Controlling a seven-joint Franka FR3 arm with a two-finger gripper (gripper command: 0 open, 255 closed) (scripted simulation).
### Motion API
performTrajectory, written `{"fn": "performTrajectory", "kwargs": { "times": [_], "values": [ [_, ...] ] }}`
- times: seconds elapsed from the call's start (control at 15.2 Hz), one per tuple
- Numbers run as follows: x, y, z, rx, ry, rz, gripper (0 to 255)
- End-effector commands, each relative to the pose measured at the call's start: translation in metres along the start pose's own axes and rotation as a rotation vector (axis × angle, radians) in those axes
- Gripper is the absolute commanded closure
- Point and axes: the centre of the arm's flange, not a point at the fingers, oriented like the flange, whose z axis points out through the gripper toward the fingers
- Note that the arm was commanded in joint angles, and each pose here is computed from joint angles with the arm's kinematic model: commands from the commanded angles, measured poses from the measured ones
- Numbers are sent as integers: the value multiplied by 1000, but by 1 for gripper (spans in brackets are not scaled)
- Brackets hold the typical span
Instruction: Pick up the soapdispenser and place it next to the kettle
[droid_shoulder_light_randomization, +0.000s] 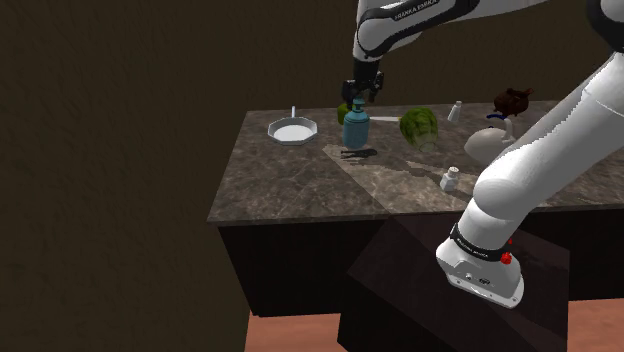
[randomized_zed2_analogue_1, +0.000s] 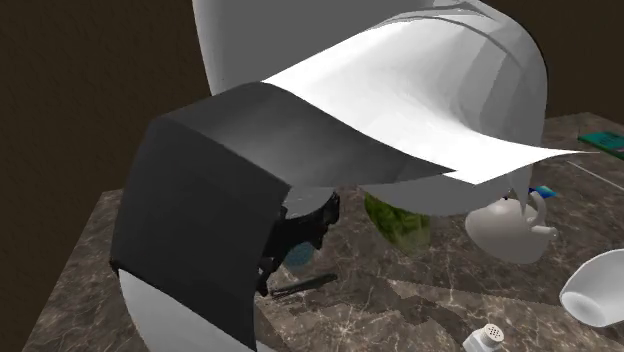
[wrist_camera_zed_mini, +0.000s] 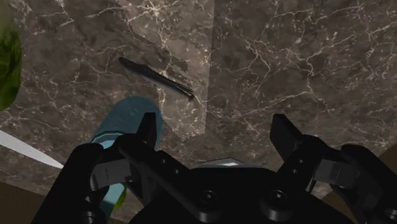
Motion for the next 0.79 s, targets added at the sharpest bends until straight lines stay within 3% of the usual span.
{"fn": "performTrajectory", "kwargs": {
  "times": [0.0, 0.73],
  "values": [
    [18, 12, 12, -5, 22, 58, 0],
    [105, 93, 65, -33, 130, 364, 0]
  ]
}}
